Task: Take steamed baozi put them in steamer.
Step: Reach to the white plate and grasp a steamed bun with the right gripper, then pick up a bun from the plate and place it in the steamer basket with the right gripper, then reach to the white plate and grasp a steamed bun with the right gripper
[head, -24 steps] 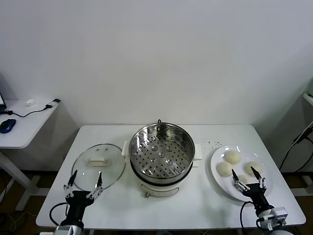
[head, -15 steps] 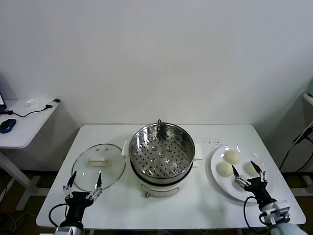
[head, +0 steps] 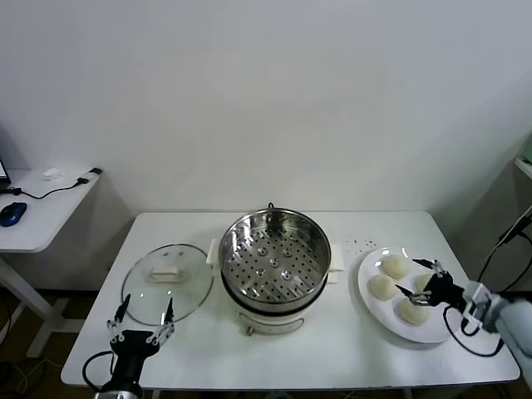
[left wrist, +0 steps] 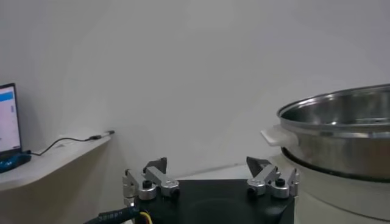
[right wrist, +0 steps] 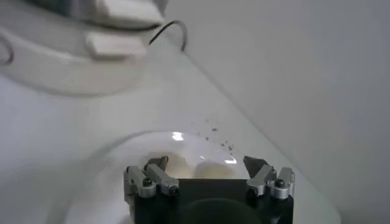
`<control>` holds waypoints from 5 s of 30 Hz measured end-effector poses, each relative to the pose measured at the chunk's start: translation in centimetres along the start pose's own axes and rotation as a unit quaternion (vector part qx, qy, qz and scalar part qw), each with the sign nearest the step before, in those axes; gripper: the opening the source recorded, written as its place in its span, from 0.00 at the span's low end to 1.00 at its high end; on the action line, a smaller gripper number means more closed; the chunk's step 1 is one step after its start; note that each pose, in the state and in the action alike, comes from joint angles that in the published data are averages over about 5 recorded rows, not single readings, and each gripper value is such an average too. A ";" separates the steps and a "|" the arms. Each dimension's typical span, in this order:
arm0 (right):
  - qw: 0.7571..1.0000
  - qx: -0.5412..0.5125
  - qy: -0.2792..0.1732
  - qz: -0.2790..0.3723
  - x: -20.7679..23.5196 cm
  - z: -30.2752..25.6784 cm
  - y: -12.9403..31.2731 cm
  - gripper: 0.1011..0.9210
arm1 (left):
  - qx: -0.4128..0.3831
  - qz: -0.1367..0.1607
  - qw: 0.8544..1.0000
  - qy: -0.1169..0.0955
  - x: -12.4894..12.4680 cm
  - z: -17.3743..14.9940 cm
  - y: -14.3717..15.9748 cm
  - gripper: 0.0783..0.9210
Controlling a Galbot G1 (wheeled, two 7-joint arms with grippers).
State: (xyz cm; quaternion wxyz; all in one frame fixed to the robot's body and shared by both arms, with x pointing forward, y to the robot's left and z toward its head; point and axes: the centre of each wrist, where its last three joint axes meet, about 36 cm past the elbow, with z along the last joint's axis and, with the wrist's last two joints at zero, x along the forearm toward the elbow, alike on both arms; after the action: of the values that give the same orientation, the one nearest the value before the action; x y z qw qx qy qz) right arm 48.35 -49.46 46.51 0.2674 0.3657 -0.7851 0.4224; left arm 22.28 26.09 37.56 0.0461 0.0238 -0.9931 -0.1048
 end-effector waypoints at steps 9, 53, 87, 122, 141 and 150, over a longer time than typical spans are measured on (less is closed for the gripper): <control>0.983 0.113 0.104 -0.102 -1.3 -2.1 -7.7 0.88 | 0.004 -0.004 1.000 0.002 0.1 0.0 0.1 0.88; 0.918 0.202 0.224 -0.256 -16.1 -9.0 -13.1 0.71 | 0.014 -0.020 0.999 0.031 0.0 2.2 0.4 0.88; 0.809 0.538 0.090 -0.219 -6.9 -35.6 -20.8 0.58 | 0.019 -0.017 0.999 0.043 1.5 2.4 0.2 0.88; 0.561 0.775 -0.017 -0.290 -19.4 -48.4 -4.4 0.58 | 0.034 -0.018 0.997 0.061 2.4 2.2 0.1 0.88; 0.595 0.755 -0.021 -0.275 -16.2 -49.1 -6.9 0.88 | 0.036 -0.021 0.997 0.066 2.6 2.5 0.2 0.88; 0.711 0.660 -0.004 -0.243 -9.5 -45.9 -13.4 0.88 | 0.034 -0.018 0.997 0.064 2.9 2.0 0.2 0.88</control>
State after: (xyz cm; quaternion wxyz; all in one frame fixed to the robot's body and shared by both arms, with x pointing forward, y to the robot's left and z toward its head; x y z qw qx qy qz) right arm 69.73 -11.78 68.82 0.0480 0.6284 -0.1912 0.7525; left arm 19.21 26.55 35.87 0.1063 0.0499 -0.9906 -0.0701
